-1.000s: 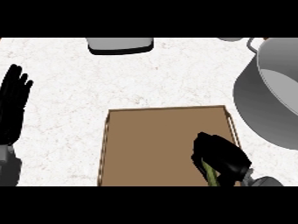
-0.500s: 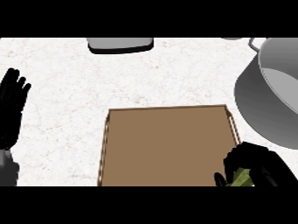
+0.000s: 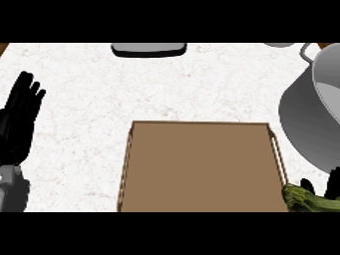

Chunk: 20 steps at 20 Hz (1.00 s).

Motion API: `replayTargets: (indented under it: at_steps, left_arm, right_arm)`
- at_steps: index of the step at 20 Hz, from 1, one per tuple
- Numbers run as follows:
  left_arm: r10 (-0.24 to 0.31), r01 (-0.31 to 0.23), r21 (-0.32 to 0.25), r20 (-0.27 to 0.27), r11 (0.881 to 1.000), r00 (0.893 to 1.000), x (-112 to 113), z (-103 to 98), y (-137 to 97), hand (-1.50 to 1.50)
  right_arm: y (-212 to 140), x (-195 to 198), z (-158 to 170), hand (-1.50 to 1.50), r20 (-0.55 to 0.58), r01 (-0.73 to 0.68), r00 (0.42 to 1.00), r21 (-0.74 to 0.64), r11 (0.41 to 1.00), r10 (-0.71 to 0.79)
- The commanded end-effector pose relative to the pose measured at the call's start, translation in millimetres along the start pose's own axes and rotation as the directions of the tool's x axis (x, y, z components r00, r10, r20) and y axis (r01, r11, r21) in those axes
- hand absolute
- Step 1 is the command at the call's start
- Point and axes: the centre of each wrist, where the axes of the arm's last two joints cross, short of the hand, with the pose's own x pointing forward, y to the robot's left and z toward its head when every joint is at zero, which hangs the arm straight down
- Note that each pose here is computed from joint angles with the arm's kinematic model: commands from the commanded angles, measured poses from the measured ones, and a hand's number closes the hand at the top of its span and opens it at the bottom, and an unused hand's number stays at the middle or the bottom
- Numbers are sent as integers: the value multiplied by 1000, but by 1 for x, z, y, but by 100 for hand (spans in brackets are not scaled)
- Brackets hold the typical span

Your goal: Pick the squash from the tray and place it in the pot

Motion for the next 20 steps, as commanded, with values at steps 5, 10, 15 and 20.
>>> replayTargets:
  at_steps: [5, 10, 15, 20]
  left_arm:
    - [-2, 2, -18, -3, 1000, 1000, -12, -4, -12, 0]
    - [11, -11, -34, 3, 999, 1000, -3, -4, -16, 0]
    - [-3, 4, -34, 15, 999, 1000, 8, 7, -15, 0]
    - [8, -7, -51, 19, 999, 1000, 10, -10, -8, 0]
  right_arm:
    - [-56, -19, -15, 150, -23, 138, 990, -113, 984, -141]
    - [-68, -63, -57, 150, -77, 211, 972, -117, 970, -221]
    - [-52, -108, -84, 150, -102, 245, 958, -187, 951, -267]
    - [-63, -125, -92, 150, -174, -275, 955, -224, 935, 239]
